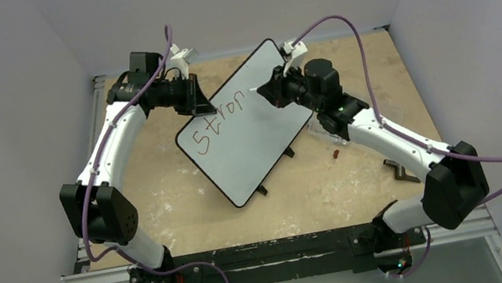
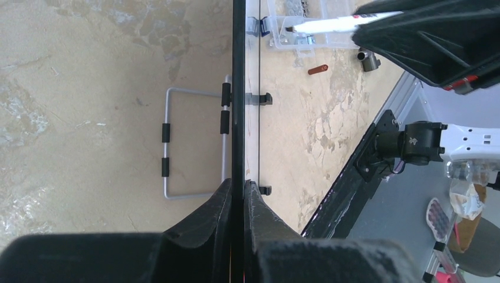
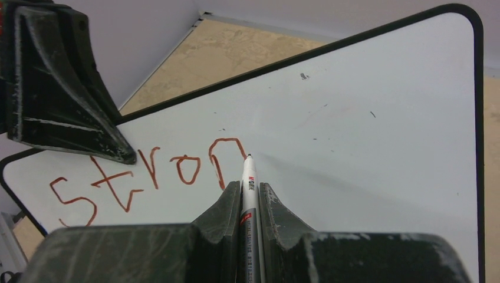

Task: Write a sentence on the whiteboard
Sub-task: Write a sentence at the center of the board.

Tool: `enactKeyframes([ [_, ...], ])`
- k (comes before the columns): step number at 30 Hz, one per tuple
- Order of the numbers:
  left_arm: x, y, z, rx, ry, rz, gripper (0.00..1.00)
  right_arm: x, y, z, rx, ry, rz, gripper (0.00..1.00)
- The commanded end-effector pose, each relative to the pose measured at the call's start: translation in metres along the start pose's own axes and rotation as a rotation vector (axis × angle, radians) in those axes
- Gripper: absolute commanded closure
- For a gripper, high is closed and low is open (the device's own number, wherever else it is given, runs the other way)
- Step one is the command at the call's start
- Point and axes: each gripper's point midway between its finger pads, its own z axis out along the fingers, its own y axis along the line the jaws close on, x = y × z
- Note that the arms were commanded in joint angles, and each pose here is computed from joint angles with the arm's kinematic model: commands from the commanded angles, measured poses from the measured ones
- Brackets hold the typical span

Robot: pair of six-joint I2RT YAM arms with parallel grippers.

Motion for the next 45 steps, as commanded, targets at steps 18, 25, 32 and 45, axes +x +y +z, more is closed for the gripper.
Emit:
enactKeyframes([
  [18, -0.026, -0.016, -0.018, -0.028, -0.109, 0.220, 1.00, -0.041, -0.012, 0.020, 0.018, -0.085, 0.012, 1.00],
  [25, -0.026, -0.017, -0.019, -0.028, -0.109, 0.222, 1.00, -0.035, -0.015, 0.029, 0.018, -0.058, -0.005, 1.00],
  [32, -0.026, -0.017, -0.018, -0.031, -0.108, 0.223, 1.00, -0.032, -0.003, 0.030, -0.051, -0.037, -0.015, 1.00],
  [45, -0.026, -0.017, -0.019, -0.036, -0.109, 0.222, 1.00, 0.002, -0.005, 0.031, -0.078, 0.048, -0.009, 1.00],
])
